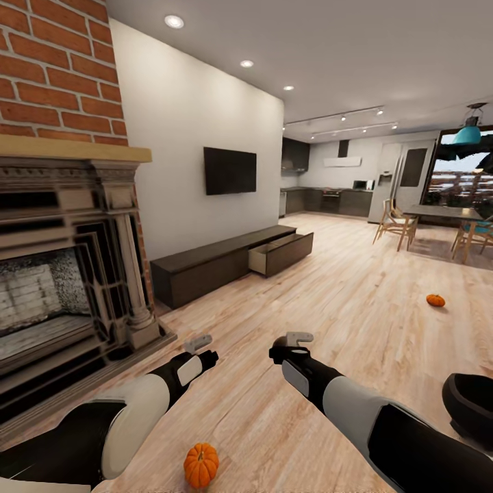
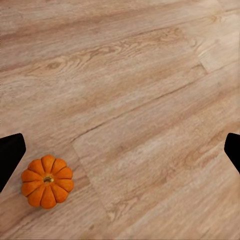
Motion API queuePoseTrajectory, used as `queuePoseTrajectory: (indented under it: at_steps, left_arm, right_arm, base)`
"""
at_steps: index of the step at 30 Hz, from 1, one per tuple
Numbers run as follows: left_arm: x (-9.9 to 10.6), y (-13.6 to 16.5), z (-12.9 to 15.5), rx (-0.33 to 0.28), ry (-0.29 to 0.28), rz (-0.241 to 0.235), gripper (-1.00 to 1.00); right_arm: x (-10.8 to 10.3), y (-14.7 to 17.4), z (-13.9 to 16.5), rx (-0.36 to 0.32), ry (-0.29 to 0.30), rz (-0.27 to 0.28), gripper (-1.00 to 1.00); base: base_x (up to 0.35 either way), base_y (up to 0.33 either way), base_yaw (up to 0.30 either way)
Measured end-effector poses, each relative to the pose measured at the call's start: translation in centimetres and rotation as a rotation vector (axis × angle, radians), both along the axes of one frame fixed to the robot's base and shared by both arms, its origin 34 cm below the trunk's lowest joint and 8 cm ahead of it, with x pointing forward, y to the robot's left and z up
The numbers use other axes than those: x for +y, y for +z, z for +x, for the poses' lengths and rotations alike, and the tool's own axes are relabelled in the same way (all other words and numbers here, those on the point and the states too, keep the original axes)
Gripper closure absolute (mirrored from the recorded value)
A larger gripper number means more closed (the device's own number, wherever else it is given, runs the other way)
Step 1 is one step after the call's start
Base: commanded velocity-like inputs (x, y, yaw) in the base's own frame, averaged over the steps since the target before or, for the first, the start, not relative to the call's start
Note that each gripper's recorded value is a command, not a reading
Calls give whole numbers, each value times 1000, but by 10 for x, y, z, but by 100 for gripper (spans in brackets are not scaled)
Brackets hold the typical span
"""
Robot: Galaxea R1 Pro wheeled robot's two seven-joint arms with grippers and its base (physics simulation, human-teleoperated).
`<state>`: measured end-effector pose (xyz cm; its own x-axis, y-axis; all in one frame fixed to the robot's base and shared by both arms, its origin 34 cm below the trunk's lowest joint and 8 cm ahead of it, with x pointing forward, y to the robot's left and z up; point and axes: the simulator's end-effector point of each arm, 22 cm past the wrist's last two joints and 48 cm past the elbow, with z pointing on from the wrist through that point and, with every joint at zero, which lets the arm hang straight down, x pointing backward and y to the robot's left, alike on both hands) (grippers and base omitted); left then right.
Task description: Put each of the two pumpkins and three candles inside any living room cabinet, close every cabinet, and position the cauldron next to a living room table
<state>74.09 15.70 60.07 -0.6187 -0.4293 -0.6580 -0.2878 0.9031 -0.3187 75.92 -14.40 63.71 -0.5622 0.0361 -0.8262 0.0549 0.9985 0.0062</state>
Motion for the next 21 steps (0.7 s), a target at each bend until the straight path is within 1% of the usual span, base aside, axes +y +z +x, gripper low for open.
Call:
queuePoseTrajectory:
  at_steps: [6,10,14,21]
  left_arm:
    - [0,-6,0,9,0,0,-100]
    - [0,-7,-1,11,0,0,-100]
    - [0,-6,0,9,0,0,-100]
    - [-1,-2,0,3,-2,-1,-100]
  right_arm:
    - [0,-6,0,9,0,-1,100]
    - [0,-7,0,11,0,0,100]
    - [-1,-6,0,8,0,-2,100]
    - [-1,-2,0,3,-1,-1,100]
  base:
    - [0,0,68]
    - [0,0,-2]
    - [0,0,-154]
    - [0,0,-232]
